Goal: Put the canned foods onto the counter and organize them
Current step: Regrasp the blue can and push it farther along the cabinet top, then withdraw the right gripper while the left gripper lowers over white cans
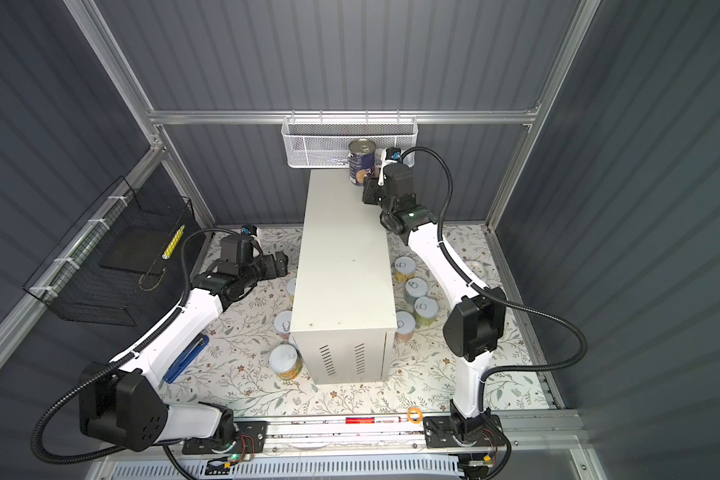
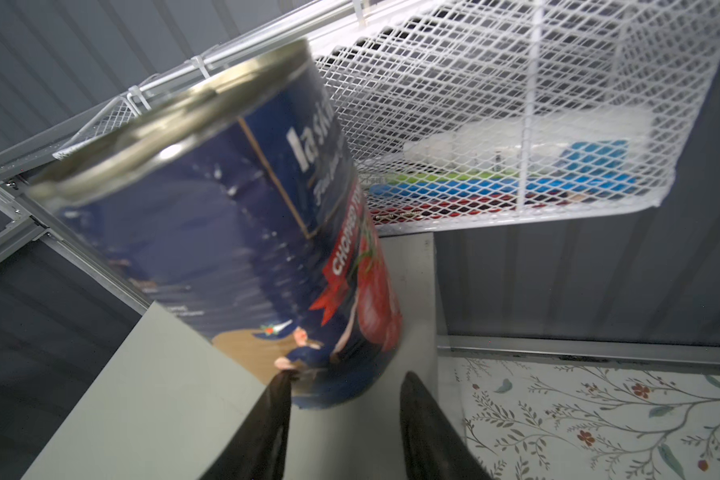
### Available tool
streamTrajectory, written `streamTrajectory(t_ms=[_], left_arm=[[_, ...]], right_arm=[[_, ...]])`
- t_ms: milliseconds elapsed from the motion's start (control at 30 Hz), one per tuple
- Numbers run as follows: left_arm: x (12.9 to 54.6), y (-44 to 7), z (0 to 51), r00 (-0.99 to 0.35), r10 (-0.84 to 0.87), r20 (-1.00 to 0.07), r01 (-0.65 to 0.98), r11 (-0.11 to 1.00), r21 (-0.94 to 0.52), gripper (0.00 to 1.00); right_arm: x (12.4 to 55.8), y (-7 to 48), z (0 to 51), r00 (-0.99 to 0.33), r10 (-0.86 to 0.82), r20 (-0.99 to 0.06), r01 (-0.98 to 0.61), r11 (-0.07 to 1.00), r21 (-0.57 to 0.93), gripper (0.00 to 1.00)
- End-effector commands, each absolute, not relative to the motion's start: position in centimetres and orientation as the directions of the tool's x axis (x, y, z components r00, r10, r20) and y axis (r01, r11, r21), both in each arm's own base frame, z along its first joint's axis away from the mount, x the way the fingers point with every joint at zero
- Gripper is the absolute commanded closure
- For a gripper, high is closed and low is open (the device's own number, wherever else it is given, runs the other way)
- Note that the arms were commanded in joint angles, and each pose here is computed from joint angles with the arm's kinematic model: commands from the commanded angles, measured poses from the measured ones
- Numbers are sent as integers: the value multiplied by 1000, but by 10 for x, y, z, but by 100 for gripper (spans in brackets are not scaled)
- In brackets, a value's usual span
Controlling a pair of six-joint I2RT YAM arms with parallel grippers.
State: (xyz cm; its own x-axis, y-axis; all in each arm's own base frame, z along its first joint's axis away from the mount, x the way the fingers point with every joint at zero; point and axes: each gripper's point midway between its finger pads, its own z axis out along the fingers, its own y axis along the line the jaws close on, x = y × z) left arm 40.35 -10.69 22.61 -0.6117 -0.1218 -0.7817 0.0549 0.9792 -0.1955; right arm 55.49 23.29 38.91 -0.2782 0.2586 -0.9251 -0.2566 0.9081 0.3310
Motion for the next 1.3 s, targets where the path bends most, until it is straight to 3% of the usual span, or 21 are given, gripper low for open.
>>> streamTrajectory(t_ms=[0, 233, 400, 533, 733, 900, 1267], left_arm=[[407, -102, 234, -598, -110, -794, 50, 983, -174, 3], [406, -103, 230, -607, -105, -787, 57, 983, -175, 1], [398, -98, 227, -613, -132, -779, 28, 982, -189, 1], [382, -93, 225, -620, -133, -773, 22, 982, -187, 1], [338, -87, 212, -686, -108, -720, 31, 984, -177, 1], [303, -91, 201, -727, -112, -677, 34, 980, -198, 1], [241, -119, 169, -766, -102, -635, 31, 980, -195, 1]], right_arm=[[563, 231, 393, -268, 280, -922, -244, 906, 346, 55], [556, 229, 406, -251, 292, -923, -254, 900, 354, 53], [525, 216, 434, -233, 246, -941, -272, 912, 306, 51], [483, 195, 451, -212, 235, -949, -269, 919, 287, 43], [415, 153, 453, -206, 230, -951, -209, 939, 272, 24], [360, 116, 429, -257, 219, -941, -120, 959, 256, 17], [283, 78, 330, -420, 263, -869, -10, 956, 295, 16]])
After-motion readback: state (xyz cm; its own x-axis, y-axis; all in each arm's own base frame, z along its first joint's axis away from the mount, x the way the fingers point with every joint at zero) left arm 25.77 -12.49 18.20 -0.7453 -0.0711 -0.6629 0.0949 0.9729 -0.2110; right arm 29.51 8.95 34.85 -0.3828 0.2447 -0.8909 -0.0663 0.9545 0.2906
